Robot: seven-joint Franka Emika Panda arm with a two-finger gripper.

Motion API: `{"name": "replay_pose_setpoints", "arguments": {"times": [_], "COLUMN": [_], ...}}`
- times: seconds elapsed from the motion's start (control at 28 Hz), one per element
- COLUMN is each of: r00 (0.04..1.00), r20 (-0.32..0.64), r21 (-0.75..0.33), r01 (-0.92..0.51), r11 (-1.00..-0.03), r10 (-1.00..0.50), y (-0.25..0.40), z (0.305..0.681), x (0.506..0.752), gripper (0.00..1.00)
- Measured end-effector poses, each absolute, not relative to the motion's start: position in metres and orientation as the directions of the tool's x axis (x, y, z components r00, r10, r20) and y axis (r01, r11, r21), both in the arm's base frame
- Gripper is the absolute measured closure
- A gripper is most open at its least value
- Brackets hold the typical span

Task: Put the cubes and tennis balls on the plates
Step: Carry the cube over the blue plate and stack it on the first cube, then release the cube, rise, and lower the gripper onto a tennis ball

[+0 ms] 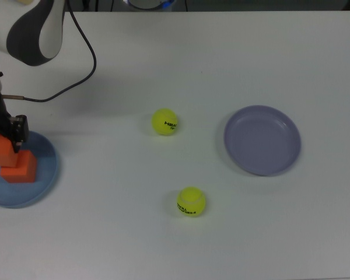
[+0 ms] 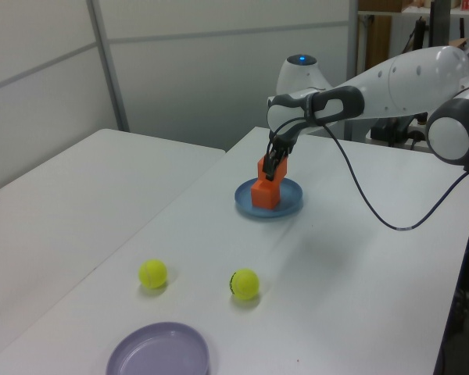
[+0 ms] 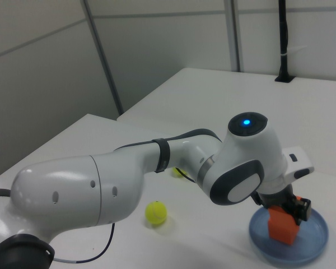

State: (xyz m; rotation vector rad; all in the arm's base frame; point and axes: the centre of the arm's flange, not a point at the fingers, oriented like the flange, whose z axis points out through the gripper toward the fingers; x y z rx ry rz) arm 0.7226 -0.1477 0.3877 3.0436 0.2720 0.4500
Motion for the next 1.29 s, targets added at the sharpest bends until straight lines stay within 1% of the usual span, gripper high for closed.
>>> {"name": "replay_pose_setpoints", "arguments": {"times": [0.36,0.54,0.57,0.64,0.71,0.75,0.86,0.96,1.07,1.11,1.21,1.29], "r00": [0.943,0.942,0.94,0.938,0.943,0.948,0.958,0.963,0.958,0.951,0.932,0.919], "r20": [0.272,0.277,0.284,0.291,0.276,0.258,0.212,0.164,0.122,0.105,0.084,0.067], "r21": [0.071,0.073,0.076,0.077,0.069,0.059,0.034,0.002,-0.036,-0.054,-0.08,-0.099], "r01": [0.181,0.179,0.176,0.175,0.176,0.179,0.189,0.214,0.264,0.298,0.359,0.393], "r11": [-0.981,-0.981,-0.981,-0.982,-0.982,-0.982,-0.981,-0.977,-0.964,-0.953,-0.93,-0.914], "r10": [0.194,0.192,0.191,0.19,0.189,0.188,0.192,0.212,0.258,0.292,0.353,0.388], "y": [-0.137,-0.138,-0.14,-0.141,-0.141,-0.14,-0.136,-0.12,-0.088,-0.066,-0.02,0.016], "z": [0.377,0.38,0.385,0.395,0.406,0.418,0.447,0.487,0.517,0.528,0.538,0.532], "x": [0.726,0.726,0.726,0.726,0.722,0.717,0.703,0.684,0.667,0.661,0.652,0.646], "gripper": [0.35,0.19,0.13,0.07,0.01,0.0,0.0,0.0,0.0,0.0,0.0,0.0]}}
